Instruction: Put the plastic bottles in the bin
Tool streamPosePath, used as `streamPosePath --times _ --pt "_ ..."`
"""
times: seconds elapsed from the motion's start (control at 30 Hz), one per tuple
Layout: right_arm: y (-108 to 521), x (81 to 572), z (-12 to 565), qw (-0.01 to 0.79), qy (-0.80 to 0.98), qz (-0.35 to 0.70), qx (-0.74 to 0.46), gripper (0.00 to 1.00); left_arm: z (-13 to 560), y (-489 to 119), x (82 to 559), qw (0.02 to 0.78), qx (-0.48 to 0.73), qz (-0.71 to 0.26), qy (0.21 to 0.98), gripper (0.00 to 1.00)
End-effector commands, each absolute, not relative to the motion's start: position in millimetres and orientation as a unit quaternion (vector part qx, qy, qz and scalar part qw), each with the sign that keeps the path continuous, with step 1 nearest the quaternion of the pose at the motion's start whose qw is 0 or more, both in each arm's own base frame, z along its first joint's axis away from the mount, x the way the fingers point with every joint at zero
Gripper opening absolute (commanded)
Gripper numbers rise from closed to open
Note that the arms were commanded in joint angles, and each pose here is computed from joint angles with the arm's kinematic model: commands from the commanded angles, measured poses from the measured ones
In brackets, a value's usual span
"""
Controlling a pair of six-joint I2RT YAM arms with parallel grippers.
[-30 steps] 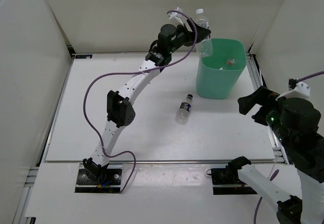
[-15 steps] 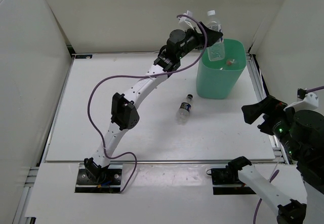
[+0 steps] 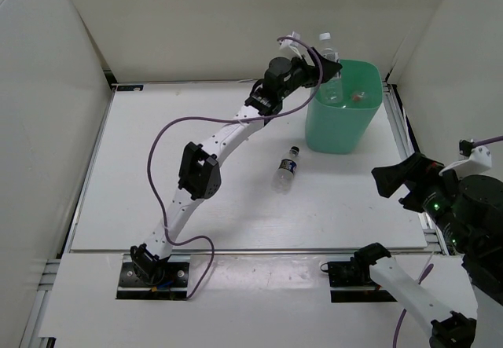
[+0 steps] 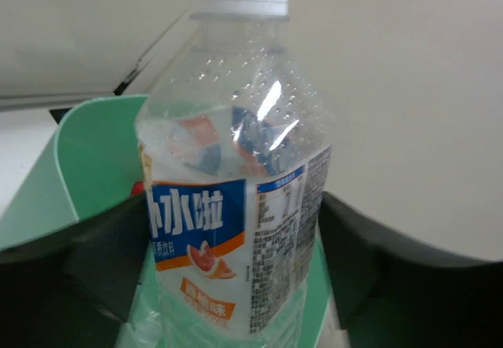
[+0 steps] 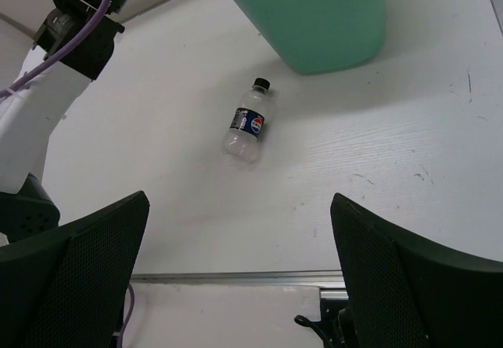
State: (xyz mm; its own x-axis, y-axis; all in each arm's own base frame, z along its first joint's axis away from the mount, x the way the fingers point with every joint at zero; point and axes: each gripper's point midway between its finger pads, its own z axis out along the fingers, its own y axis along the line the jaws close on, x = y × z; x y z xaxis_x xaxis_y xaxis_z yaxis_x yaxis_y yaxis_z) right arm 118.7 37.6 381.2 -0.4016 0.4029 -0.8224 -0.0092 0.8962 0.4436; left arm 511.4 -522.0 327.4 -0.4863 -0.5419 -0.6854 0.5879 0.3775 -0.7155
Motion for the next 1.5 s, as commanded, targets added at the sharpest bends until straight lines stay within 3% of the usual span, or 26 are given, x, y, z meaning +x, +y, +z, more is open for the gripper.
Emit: streamPosePath --times 0.0,0.27,0.4,0.47,0.7,0.87,1.47 --pt "40.0 120.1 381.7 0.546 0.806 0.199 0.107 1.00 366.3 -511.5 502.0 0.528 0.022 -0.556 0.641 1.00" --pt "55.4 141.0 377.3 0.553 0.801 0.212 0.090 1.00 457.1 -468.1 462.7 0.599 0.086 -0.512 0.610 1.00" --pt "64.2 151.5 371.6 0.548 0.803 0.219 0.084 1.00 471.4 -447.5 425.2 0.608 0.164 -0.483 0.608 1.00" --pt "67.2 153.6 369.2 0.546 0.804 0.223 0.081 1.00 443.3 -436.2 396.1 0.583 0.218 -0.469 0.626 1.00" --pt "66.7 151.8 361.1 0.541 0.806 0.223 0.085 1.00 265.8 -369.3 360.2 0.418 0.169 -0.428 0.783 1.00" --pt "62.2 145.5 345.0 0.536 0.810 0.219 0.092 1.00 180.2 -364.2 342.7 0.356 0.217 -0.368 0.831 1.00" --pt "48.9 116.4 337.9 0.515 0.822 0.216 0.112 1.00 84.3 -417.6 350.4 0.237 0.196 -0.381 0.872 1.00"
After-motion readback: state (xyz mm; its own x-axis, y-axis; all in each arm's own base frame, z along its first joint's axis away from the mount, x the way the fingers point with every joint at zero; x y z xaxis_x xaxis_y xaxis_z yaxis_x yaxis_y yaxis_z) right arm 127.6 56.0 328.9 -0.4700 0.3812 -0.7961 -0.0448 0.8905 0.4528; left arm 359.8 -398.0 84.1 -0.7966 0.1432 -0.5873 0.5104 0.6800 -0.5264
